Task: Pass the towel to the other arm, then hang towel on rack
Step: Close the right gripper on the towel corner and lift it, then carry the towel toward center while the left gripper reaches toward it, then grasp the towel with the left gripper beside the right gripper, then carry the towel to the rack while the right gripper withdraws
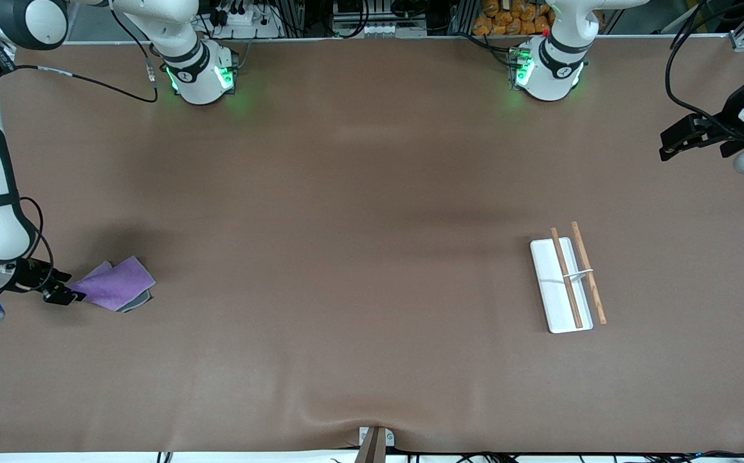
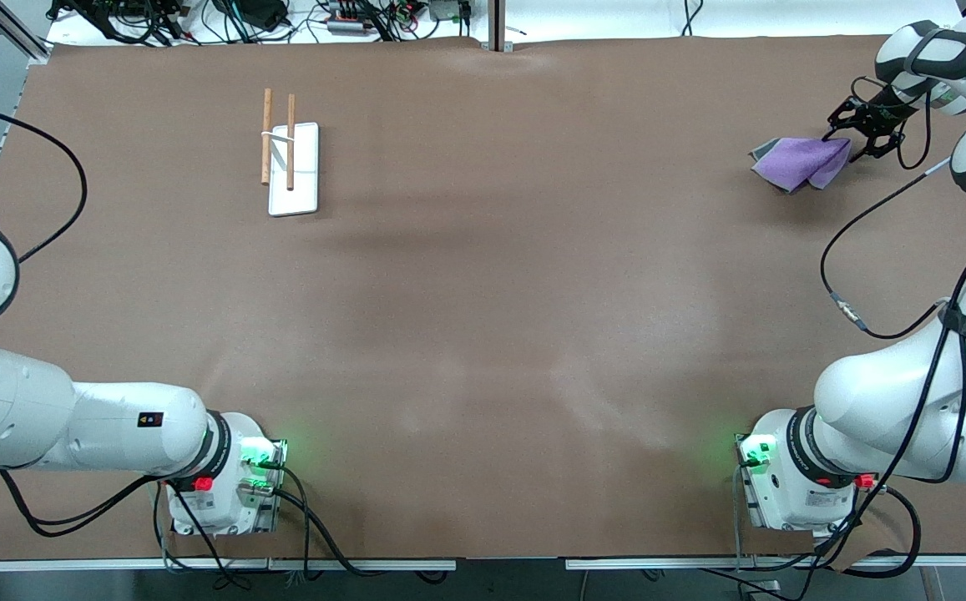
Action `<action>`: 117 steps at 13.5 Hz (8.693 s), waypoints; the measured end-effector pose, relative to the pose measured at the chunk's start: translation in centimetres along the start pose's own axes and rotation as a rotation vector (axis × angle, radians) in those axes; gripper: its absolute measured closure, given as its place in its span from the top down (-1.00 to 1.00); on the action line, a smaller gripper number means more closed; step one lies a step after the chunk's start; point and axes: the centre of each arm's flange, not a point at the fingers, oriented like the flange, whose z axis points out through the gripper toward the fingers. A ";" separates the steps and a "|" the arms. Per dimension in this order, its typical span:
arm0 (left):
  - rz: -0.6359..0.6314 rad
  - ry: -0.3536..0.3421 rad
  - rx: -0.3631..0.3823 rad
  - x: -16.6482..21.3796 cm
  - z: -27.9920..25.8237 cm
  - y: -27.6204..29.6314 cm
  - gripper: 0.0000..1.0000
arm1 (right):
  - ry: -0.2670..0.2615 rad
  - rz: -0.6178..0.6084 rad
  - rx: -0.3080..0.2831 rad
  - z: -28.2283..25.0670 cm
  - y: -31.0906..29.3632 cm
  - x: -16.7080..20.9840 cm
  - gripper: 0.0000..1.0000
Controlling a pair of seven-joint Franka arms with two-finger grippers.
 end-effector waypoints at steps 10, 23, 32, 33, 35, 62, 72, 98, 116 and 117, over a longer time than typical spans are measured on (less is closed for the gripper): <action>0.000 0.000 0.000 0.0 0.0 0.0 1.00 | 0.026 -0.128 0.009 -1.1 -1.4 0.1 -0.89; -0.001 -0.010 0.000 0.3 0.5 0.0 1.00 | 0.099 -0.494 0.041 -17.1 -12.2 -6.6 -0.89; 0.005 0.036 -0.013 3.5 3.0 0.5 1.00 | 0.064 -0.798 0.049 -17.5 -28.7 -20.2 -0.89; 0.008 0.042 -0.017 4.4 3.8 0.8 1.00 | 0.058 -0.820 0.049 -17.1 -30.4 -22.0 -0.89; 0.017 0.049 -0.033 5.9 5.6 1.6 1.00 | 0.052 -0.837 0.052 -17.2 -32.5 -24.7 -0.89; -0.460 -0.424 -0.523 9.1 22.7 28.2 0.80 | -0.075 -0.284 0.425 -17.5 -49.6 -56.6 -0.89; -0.592 -0.463 -0.488 8.9 23.8 29.9 0.26 | -0.106 -0.195 0.460 -14.2 -51.5 -63.0 -0.89; -0.669 -0.413 -0.536 11.4 19.8 24.1 -0.96 | -0.102 -0.191 0.464 -14.3 -51.5 -62.7 0.13; -0.029 -0.054 -0.515 14.4 17.1 12.2 -0.96 | -0.030 -0.595 0.089 -19.2 -41.9 -43.2 1.00; -0.012 -0.040 -0.482 14.5 17.0 11.6 -0.96 | -0.025 -0.628 0.027 -19.9 -40.1 -41.3 1.00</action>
